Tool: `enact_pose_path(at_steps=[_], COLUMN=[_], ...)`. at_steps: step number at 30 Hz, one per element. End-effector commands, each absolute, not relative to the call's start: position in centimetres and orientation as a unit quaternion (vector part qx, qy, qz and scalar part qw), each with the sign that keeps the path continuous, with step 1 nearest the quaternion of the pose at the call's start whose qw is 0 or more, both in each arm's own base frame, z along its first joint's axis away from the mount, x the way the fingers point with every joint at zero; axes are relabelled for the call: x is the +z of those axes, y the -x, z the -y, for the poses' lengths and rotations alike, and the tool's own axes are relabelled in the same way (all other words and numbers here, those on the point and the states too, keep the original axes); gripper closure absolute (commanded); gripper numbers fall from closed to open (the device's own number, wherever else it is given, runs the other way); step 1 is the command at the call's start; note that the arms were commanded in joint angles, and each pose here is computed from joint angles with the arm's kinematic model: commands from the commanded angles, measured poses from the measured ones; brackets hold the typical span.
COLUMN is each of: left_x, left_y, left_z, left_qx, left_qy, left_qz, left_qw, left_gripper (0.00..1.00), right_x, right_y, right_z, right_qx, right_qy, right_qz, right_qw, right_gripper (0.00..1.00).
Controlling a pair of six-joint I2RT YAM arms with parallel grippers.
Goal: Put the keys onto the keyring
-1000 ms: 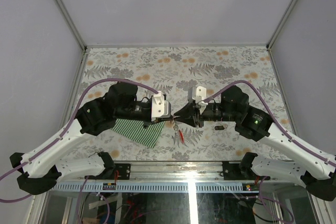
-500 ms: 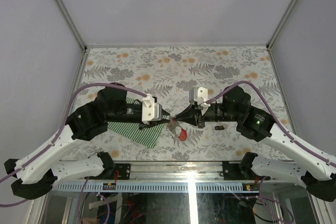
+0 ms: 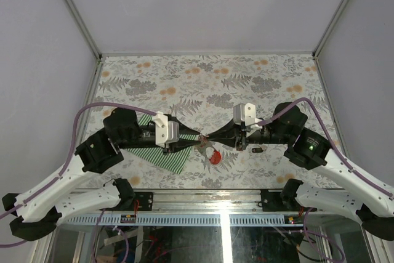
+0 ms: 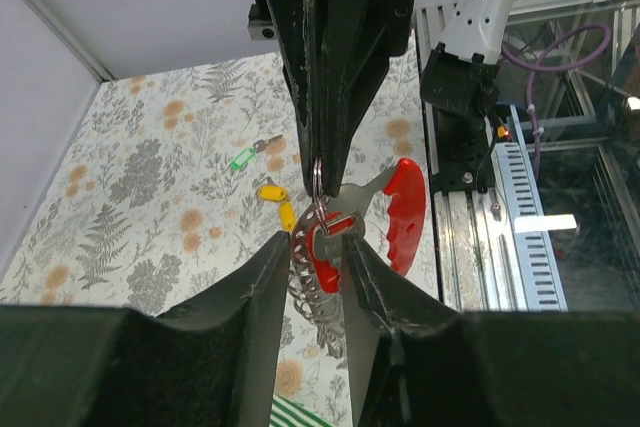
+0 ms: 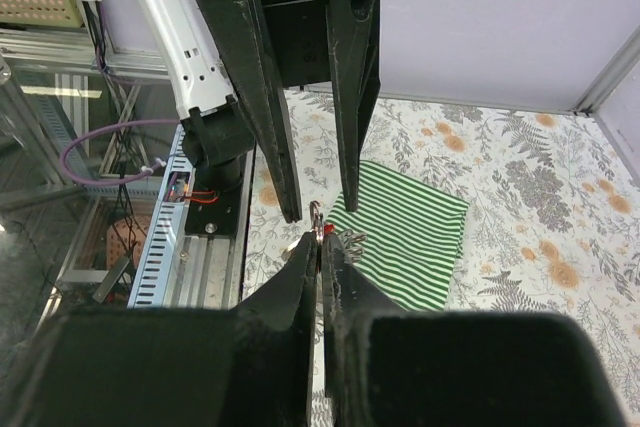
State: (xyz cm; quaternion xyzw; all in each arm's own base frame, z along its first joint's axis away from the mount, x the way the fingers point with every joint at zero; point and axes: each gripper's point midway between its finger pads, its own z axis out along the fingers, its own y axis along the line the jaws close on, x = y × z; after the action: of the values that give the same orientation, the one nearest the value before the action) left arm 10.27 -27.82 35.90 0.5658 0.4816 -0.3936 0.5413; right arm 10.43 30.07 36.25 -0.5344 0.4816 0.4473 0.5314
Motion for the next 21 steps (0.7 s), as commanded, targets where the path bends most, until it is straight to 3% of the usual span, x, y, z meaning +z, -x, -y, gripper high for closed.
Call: enact_pose_path(at_steps=[1,21], left_x=[39.1,38.3], left_y=[-9.8,-9.7], left_z=[28.3,29.2], left_qx=[-0.424,-0.439], left_qy=[-0.536,-0.542], left_qz=[-0.439,-0.440], left_qw=[0.583,0.566], left_gripper=[0.71,0.72], right_x=[38.8,39.1], right_y=[-9.9,-9.7], right_z=[-29.9,-29.7], right_qx=[0.460,0.461], right_qy=[0.526,0.525], right_qz=[-0.442,-0.439], right_qw=[0.562,0.566], right_gripper=[1.00,1.00])
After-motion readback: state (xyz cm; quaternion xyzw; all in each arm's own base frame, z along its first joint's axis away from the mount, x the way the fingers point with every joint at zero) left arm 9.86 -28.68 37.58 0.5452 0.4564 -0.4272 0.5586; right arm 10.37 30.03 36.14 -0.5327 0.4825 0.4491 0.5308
